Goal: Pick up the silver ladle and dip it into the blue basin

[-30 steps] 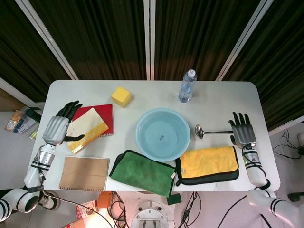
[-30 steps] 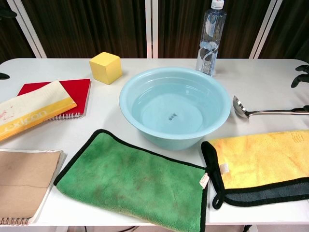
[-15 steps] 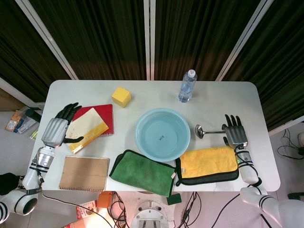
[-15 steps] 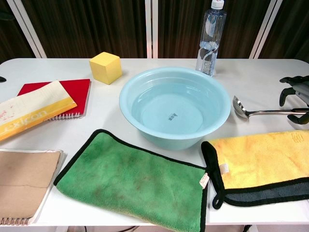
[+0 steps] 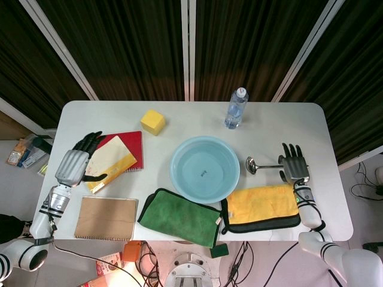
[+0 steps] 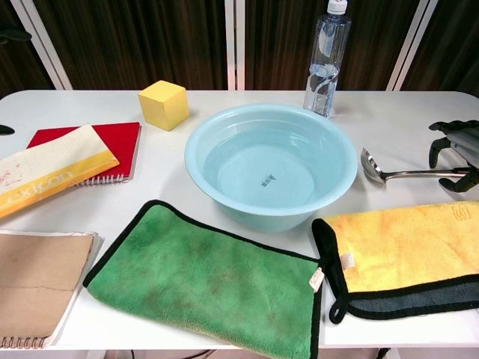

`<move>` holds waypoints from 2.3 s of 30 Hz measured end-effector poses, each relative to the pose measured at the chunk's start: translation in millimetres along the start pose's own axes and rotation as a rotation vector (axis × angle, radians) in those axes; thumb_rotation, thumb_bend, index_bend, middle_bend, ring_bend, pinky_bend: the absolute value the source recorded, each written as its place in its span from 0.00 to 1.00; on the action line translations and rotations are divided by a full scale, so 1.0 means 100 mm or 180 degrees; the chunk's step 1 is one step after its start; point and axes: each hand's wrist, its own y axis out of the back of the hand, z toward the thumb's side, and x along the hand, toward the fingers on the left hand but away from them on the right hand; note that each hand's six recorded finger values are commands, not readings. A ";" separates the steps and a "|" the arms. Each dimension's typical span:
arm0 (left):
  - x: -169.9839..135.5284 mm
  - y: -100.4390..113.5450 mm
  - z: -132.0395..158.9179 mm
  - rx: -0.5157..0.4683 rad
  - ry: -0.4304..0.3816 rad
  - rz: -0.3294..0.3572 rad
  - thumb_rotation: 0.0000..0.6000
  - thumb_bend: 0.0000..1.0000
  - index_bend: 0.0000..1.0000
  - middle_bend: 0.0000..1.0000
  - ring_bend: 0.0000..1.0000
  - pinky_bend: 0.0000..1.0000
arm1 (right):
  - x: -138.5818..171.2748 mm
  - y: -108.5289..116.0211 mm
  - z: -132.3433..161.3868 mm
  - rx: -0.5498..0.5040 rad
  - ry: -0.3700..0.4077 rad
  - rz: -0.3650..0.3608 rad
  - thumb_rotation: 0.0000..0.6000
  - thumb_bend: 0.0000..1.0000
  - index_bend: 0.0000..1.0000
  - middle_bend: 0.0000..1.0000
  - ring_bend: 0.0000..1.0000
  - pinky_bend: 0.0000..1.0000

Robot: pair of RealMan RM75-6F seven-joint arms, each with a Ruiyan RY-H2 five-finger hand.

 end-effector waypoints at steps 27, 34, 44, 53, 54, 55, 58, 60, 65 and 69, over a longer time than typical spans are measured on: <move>0.02 -0.06 -0.05 -0.0019 0.0004 -0.0061 1.00 0.04 0.08 0.04 0.02 0.17 | -0.07 -0.03 0.00 -0.0081 -0.0058 0.0031 1.00 0.42 0.50 0.03 0.00 0.00; 0.02 -0.06 -0.09 -0.0018 0.0054 -0.0066 1.00 0.04 0.08 0.04 0.02 0.17 | -0.09 -0.05 0.01 -0.0088 -0.0067 0.0060 1.00 0.43 0.51 0.04 0.00 0.00; 0.03 -0.05 -0.09 -0.0036 0.0055 -0.0072 1.00 0.04 0.08 0.04 0.02 0.17 | -0.09 -0.04 0.04 -0.0102 -0.0055 0.0041 1.00 0.46 0.62 0.07 0.00 0.00; 0.02 -0.06 -0.10 -0.0062 0.0062 -0.0088 1.00 0.04 0.08 0.03 0.02 0.17 | -0.05 0.05 0.06 -0.0385 0.0002 -0.0113 1.00 0.50 0.81 0.36 0.10 0.05; 0.02 -0.06 -0.10 -0.0072 0.0065 -0.0093 1.00 0.04 0.08 0.03 0.02 0.17 | -0.04 0.05 0.06 -0.0432 0.0007 -0.0122 1.00 0.51 0.82 0.38 0.13 0.09; 0.02 -0.06 -0.10 -0.0084 0.0067 -0.0096 1.00 0.04 0.08 0.03 0.02 0.17 | -0.04 0.06 0.06 -0.0489 0.0015 -0.0135 1.00 0.52 0.83 0.39 0.14 0.13; 0.03 -0.05 -0.09 -0.0095 0.0057 -0.0094 1.00 0.04 0.08 0.03 0.02 0.17 | -0.02 0.09 0.04 -0.0583 0.0034 -0.0186 1.00 0.54 0.85 0.40 0.14 0.18; 0.02 -0.05 -0.09 -0.0099 0.0055 -0.0093 1.00 0.04 0.08 0.03 0.02 0.17 | -0.01 0.10 0.04 -0.0630 0.0039 -0.0193 1.00 0.56 0.85 0.41 0.16 0.26; 0.02 -0.06 -0.08 -0.0117 0.0050 -0.0094 1.00 0.04 0.08 0.03 0.02 0.17 | 0.01 0.12 0.06 -0.0785 0.0079 -0.0202 1.00 0.61 0.85 0.41 0.20 0.39; 0.02 -0.06 -0.07 -0.0125 0.0033 -0.0089 1.00 0.04 0.08 0.03 0.02 0.17 | 0.03 0.15 0.09 -0.0937 0.0108 -0.0209 1.00 0.62 0.85 0.40 0.22 0.44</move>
